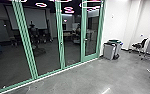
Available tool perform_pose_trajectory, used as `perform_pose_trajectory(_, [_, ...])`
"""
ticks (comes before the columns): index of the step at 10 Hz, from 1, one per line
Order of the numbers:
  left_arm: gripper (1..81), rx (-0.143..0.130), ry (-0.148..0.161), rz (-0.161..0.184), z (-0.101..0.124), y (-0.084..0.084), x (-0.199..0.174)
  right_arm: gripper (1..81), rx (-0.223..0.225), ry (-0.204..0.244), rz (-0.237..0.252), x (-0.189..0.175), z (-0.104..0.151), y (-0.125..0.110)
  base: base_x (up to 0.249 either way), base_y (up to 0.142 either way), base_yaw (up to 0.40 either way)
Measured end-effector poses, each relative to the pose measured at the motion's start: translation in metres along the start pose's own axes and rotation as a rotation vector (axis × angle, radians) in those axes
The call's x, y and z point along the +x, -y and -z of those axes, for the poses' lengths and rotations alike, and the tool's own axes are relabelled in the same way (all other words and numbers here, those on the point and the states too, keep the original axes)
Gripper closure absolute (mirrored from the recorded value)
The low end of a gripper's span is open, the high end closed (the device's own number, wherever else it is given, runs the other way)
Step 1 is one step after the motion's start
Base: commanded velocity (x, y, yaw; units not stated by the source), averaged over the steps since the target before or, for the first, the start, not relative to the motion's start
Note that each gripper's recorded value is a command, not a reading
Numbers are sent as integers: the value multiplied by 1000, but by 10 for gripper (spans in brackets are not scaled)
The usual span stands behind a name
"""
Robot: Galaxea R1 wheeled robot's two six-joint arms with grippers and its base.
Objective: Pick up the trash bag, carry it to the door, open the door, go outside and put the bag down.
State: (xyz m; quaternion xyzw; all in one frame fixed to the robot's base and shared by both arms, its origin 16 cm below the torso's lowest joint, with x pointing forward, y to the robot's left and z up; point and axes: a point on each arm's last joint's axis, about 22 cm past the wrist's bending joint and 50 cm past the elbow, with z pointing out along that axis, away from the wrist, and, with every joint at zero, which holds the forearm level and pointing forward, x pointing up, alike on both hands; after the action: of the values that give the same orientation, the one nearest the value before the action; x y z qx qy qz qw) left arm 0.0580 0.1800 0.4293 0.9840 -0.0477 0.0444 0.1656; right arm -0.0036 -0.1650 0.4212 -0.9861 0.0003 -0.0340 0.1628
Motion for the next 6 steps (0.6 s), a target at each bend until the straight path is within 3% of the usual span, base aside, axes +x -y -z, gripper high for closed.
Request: perform_pose_trajectory(6, [811,0,-1,0,0,0,2,10,-2,-2,2,2,0,-2,135,0,0])
